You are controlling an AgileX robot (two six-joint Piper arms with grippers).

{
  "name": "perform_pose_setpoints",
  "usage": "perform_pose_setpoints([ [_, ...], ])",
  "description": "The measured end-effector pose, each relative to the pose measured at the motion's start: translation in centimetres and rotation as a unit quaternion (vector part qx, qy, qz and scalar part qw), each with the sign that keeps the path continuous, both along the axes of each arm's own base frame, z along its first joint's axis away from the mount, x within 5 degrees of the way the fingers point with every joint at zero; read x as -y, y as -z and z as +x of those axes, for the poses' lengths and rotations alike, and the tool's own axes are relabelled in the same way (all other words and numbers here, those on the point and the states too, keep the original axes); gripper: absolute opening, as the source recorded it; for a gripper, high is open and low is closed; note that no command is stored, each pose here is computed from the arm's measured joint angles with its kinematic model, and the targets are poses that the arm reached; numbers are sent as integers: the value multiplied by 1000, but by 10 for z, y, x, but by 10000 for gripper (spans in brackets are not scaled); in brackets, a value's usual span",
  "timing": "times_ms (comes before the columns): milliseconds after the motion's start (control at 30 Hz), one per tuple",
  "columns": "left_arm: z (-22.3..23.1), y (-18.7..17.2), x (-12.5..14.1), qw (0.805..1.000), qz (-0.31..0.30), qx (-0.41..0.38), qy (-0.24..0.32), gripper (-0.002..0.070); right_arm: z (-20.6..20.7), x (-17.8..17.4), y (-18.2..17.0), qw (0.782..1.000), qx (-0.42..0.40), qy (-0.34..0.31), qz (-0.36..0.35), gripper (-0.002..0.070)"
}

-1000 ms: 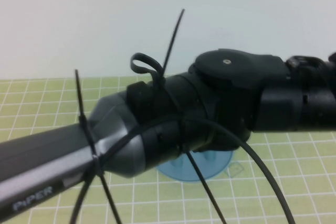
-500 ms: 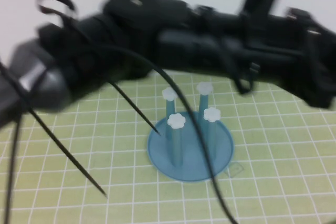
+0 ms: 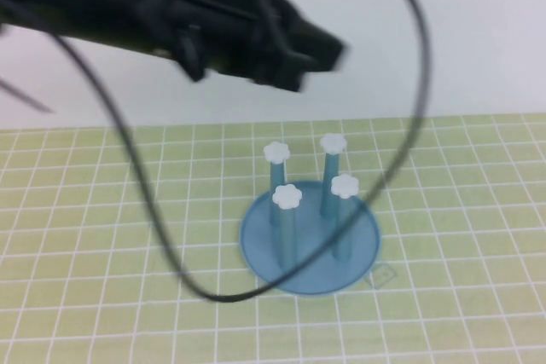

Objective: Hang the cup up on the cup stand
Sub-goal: Place the cup on the cup holder

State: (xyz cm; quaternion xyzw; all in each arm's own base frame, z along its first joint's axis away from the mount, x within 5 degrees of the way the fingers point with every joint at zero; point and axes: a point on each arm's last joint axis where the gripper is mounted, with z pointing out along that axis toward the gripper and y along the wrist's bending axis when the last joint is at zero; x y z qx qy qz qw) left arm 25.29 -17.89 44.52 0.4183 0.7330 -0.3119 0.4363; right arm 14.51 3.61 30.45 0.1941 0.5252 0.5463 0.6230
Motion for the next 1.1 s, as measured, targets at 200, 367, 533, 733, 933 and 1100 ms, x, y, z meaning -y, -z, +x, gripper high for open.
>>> perform_pose_setpoints([
  [200,-21,-15,-33,991,77,39,-98,0,41,-20,-25,991,19,-51,-123,546],
  [367,-45,-14,-56,982,96,51,-154,0,82,-34,-40,974,30,-97,-204,546],
  [533,-67,2,-74,974,101,52,-194,0,124,-47,-44,952,33,-140,-269,546],
  [733,-86,22,-96,956,75,65,-274,0,164,-70,-36,928,34,-183,-322,546],
  [933,-94,42,-106,946,70,69,-309,0,193,-111,-18,901,22,-220,-373,546],
  [1100,-90,64,-107,941,89,56,-322,0,208,-152,-1,884,19,-238,-402,546],
])
